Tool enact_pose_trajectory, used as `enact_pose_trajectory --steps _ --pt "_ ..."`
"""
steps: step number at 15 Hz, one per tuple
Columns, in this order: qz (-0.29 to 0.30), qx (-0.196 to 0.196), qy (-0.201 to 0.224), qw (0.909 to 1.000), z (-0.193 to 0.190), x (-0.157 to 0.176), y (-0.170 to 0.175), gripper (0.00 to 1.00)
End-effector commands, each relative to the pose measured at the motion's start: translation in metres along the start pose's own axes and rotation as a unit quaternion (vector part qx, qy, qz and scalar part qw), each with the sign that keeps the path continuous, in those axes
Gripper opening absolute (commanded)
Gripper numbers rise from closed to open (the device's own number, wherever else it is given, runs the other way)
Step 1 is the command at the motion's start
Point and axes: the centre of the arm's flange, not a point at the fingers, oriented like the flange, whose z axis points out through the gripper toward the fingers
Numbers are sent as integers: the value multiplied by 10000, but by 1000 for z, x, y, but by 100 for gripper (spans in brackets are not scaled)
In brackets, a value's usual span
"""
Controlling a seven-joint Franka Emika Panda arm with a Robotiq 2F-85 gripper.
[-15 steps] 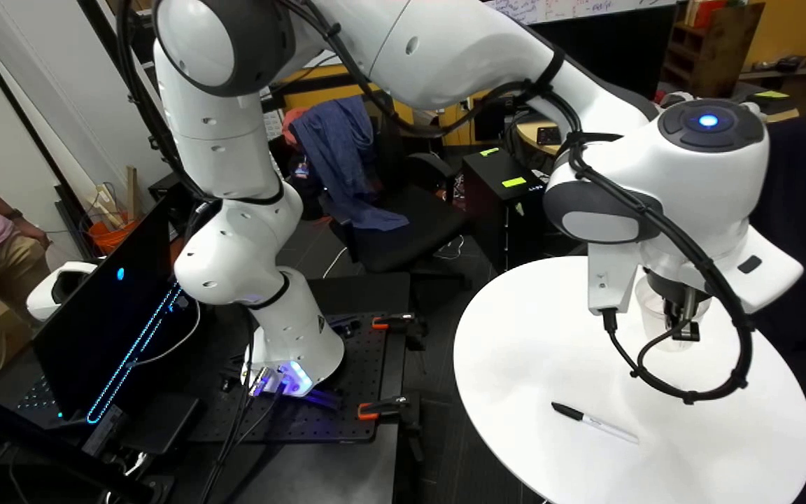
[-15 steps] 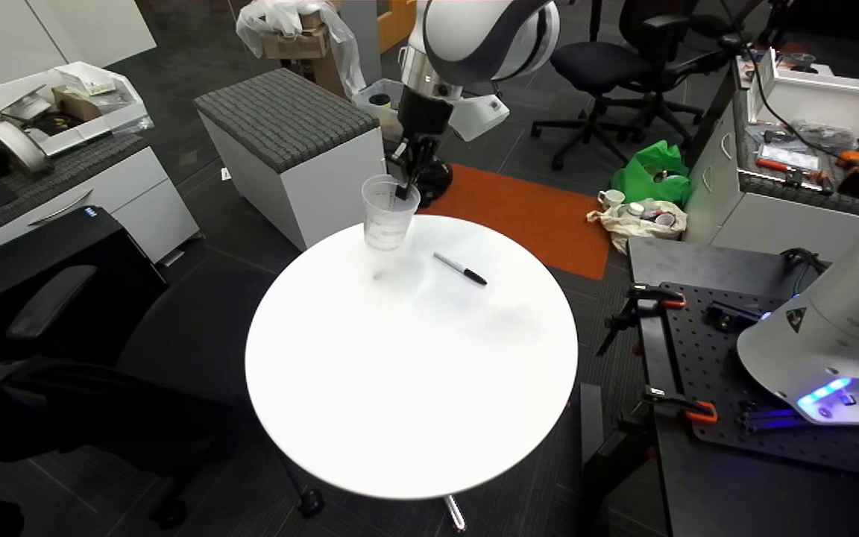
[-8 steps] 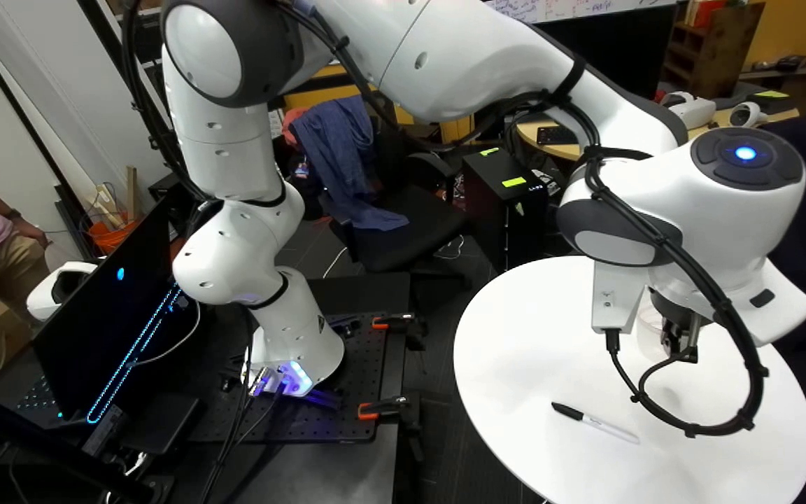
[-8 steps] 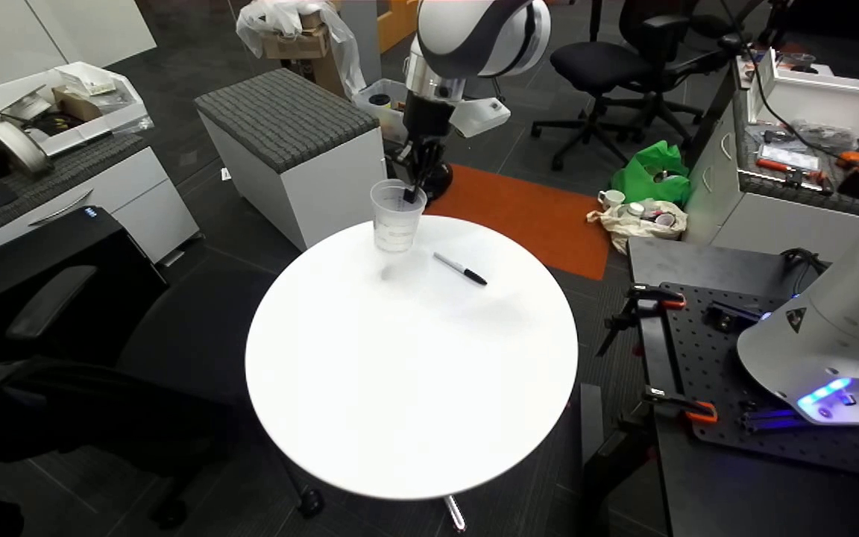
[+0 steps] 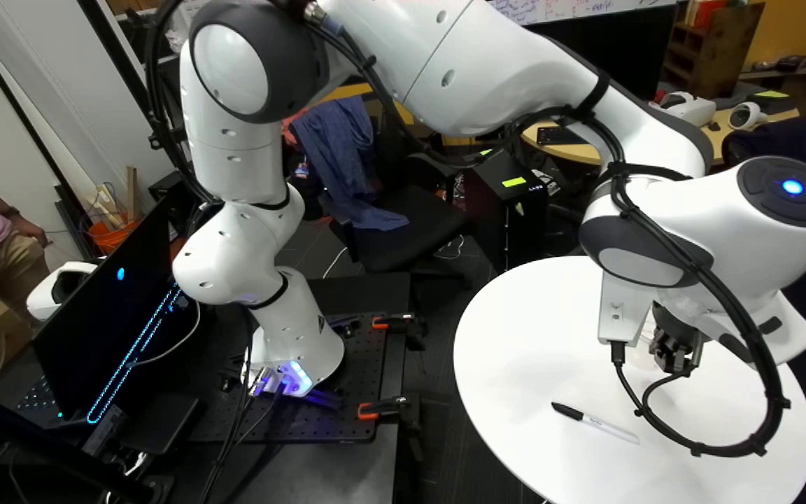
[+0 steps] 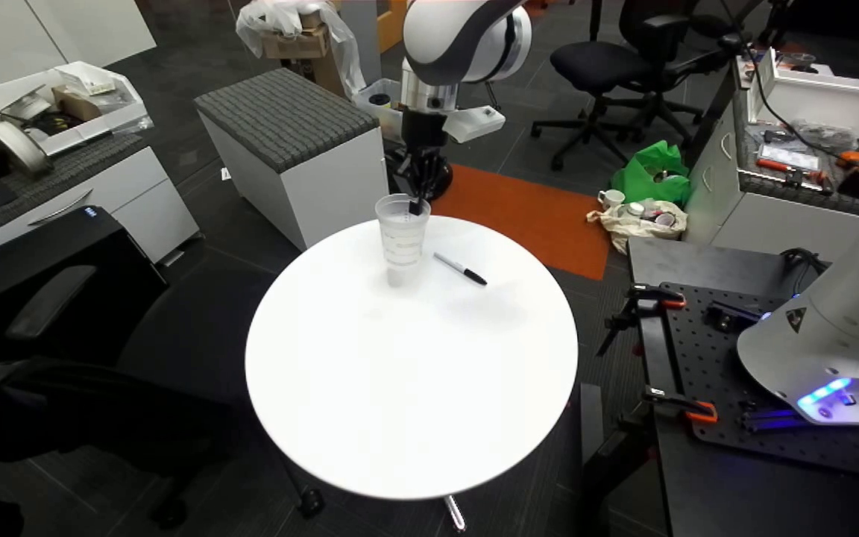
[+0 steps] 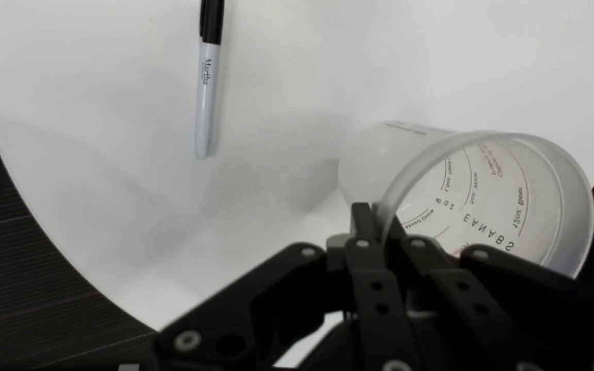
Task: Move the cup to the right
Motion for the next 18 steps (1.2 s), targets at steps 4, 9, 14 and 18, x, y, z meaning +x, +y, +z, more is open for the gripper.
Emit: enact_pose_trajectory --steps 4,9,14,18 --pt "390 -273 -320 9984 26 25 10 1" --pt "680 -492 -389 9957 42 37 16 1" --pt "774 -559 -393 9947 42 44 15 39" --pt "826 -554 -392 9943 38 44 15 69"
